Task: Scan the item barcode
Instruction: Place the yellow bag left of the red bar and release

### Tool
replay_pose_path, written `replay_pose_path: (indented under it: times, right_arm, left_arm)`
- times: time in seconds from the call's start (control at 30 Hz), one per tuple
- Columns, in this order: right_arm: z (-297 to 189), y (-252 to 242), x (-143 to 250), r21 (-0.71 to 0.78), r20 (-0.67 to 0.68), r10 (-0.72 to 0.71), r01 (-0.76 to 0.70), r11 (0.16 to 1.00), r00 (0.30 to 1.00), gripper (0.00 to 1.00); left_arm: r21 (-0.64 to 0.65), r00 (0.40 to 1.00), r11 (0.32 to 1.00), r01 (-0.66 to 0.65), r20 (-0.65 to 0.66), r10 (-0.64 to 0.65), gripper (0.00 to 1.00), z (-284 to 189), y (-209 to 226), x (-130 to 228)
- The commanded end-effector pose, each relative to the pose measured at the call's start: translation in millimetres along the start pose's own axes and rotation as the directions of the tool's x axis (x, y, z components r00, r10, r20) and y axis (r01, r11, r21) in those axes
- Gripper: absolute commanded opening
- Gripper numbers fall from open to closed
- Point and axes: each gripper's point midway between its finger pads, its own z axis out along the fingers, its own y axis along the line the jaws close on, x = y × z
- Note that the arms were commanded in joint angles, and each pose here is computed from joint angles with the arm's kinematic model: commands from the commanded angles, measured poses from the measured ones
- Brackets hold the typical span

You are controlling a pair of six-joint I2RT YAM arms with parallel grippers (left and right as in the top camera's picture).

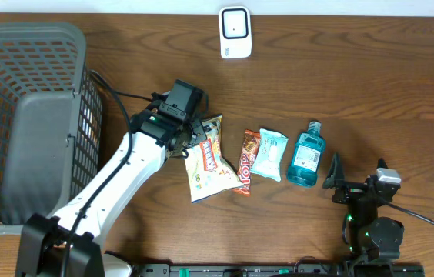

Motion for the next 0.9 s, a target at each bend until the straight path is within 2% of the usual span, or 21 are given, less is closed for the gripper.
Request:
replay_pose_path:
  times: [0.0, 0.13, 0.37, 0.6, 0.77, 0.87]
  right_arm:
    - [0.0, -1.4, 0.9, 0.01, -0.001, -0.012, 0.012, 1.0, 1.0, 0.99]
    - [0.0, -1.5, 0.9, 0.01, -0.001, -0.012, 0.012, 1.0, 1.0, 0.99]
    - [0.0, -1.4, 0.8, 0.01, -0.001, -0.012, 0.012, 1.0, 1.0, 0.99]
    - [0.0, -1.4, 0.9, 0.01, -0.001, -0.012, 0.012, 1.0, 1.0, 0.99]
    - [0.0, -1.4, 0.8, 0.01, -0.001, -0.012, 0.012, 1.0, 1.0, 0.99]
    - [0.0, -1.5, 0.9, 0.01, -0.001, -0.012, 0.012, 1.0, 1.0, 0.99]
  left_arm:
    - [-0.014, 0.995, 0.997, 0.075, -0.066, -0.076, 0.08, 19.1, 3.9, 15.0]
    - [0.026, 0.99, 0.997, 0.078, -0.122, -0.074, 0.08, 31.5, -6.3, 22.4]
    - [0.074, 0.951, 0.992, 0.101, -0.299, -0.075, 0.08, 72.0, -20.9, 50.9]
    - [0.106, 0.862, 0.984, 0.145, -0.502, -0.073, 0.07, 118.7, -27.7, 91.1]
    - [0.065, 0.84, 0.994, 0.091, -0.541, -0.042, 0.07, 142.0, -10.1, 107.3]
    - [0.105, 0.849, 0.994, 0.043, -0.528, 0.019, 0.07, 137.9, -12.6, 103.9]
